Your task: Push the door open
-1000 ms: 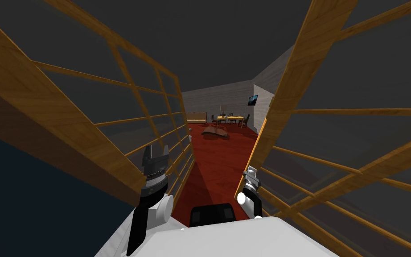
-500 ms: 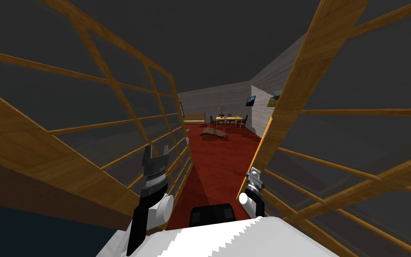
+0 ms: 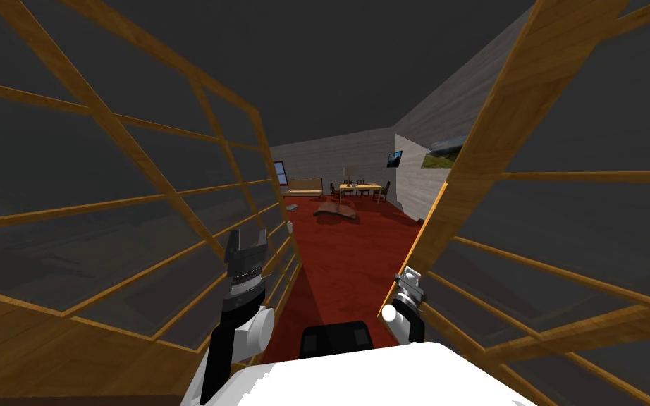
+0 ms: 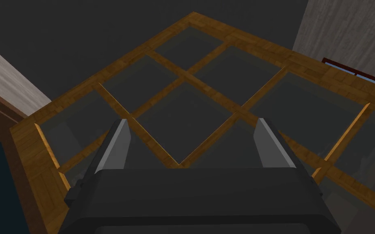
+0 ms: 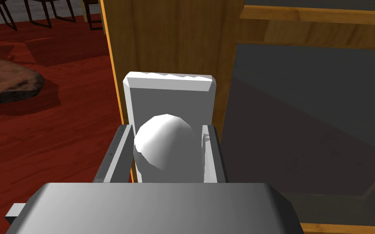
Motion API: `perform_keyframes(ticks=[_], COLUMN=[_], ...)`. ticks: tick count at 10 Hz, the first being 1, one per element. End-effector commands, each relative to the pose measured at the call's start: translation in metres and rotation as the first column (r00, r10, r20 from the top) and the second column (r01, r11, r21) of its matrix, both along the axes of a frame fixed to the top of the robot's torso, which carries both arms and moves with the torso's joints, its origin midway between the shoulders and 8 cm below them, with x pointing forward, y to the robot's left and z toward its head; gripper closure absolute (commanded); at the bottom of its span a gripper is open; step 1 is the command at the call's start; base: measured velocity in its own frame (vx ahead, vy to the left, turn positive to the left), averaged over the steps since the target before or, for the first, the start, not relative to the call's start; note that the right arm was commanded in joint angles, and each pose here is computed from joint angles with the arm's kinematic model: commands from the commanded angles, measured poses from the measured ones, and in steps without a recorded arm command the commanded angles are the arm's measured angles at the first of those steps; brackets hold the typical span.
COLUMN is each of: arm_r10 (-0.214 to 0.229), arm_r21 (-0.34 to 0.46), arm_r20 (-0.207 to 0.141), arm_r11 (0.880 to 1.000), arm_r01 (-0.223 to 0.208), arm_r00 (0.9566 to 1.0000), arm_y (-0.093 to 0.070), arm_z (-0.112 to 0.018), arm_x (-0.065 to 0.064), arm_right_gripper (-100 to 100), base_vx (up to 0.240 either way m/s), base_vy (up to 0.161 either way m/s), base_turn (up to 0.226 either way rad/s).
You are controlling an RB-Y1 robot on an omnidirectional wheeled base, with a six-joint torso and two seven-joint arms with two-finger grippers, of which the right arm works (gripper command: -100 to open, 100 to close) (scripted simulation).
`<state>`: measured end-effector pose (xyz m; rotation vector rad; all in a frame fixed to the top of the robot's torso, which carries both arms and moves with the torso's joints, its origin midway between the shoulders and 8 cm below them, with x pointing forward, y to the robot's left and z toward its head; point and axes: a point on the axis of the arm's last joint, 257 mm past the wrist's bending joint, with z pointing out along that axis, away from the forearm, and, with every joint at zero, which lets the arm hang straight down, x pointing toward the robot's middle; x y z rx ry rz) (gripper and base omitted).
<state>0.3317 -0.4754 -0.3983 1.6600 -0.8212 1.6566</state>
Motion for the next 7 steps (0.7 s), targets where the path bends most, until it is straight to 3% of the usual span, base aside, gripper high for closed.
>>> perform_keyframes(ticks=[1,3,4,5,7], arm_r10=[-0.037,-0.074,-0.059,-0.091,-0.119], arm_r21=[-0.004,0.008,0.007,0.0,-0.002], arm_r20=[0.007,0.008,0.005,0.009,0.009], arm_r11=[0.999,0.997,0.998,0.996,0.993], arm_r01=[0.037,0.074,0.059,0.091,0.119], arm_r00=[0.9993,0.9973,0.9982,0.9958,0.9928], arm_y=[-0.011,-0.017,-0.014,-0.026,-0.036], arm_z=[0.004,0.001,0.001,0.003,0.004], arm_x=[-0.007,-0.016,-0.011,-0.02,-0.028], arm_right_gripper=[100,100,100,100,100], base_vx=[0.198,0.191,0.086,0.111,0.165], base_vy=[-0.082,-0.089,-0.047,-0.068,-0.068], base_turn=[-0.06,-0.061,-0.02,-0.032,-0.044])
